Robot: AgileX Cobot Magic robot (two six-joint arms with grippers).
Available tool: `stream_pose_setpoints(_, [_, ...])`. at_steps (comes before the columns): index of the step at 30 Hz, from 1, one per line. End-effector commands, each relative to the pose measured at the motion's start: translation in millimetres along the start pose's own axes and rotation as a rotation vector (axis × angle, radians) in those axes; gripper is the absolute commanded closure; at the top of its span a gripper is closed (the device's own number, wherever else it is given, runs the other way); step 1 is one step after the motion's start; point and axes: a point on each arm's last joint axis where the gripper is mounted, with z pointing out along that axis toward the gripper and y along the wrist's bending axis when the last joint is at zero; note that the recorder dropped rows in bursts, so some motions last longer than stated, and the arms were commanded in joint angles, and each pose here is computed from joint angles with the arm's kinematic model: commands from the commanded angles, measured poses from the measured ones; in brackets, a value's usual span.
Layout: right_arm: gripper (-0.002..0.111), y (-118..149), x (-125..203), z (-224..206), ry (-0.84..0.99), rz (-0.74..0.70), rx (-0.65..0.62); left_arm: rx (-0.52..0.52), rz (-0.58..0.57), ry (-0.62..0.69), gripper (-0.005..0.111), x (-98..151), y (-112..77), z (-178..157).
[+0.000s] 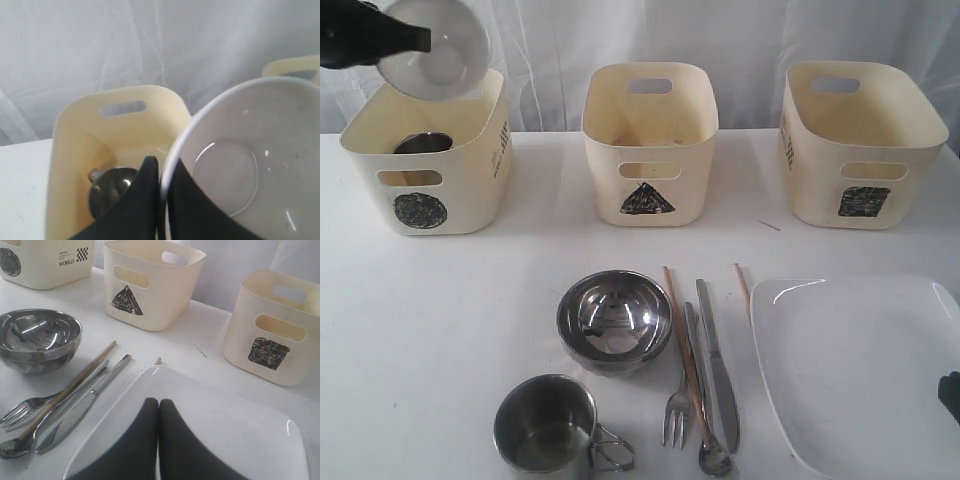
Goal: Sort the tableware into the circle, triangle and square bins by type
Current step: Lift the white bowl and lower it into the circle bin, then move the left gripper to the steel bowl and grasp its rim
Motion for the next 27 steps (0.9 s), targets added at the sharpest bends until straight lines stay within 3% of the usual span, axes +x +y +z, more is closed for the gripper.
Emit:
stream_pose_setpoints(1, [0.108,0,1,0,-0.011,0.002,0.008,-0.055,-0.036,0.046,0.107,1,33.2,33])
stream_pose_setpoints(5, [0.108,0,1,0,-0.011,0.002,0.008,-0.052,-0.053,0.163,0.107,22,50.8,70])
stream_pose_setpoints(9, [0.108,0,1,0,-0.011,0.002,0.008,-0.038,-0.045,0.230,0.106,38,53.0,92])
stream_pose_setpoints(16, [0.108,0,1,0,-0.011,0.002,0.008,0.035,-0.053,0.368,0.072,45,47.1,93])
stream_pose_setpoints(21, [0.108,0,1,0,-0.011,0.002,0.008,0.151,0.067,0.431,0.072,28,24.1,60])
stream_pose_setpoints(27, [0.108,0,1,0,-0.011,0.002,0.008,0.222,0.111,0.409,0.072,37,-14.8,17])
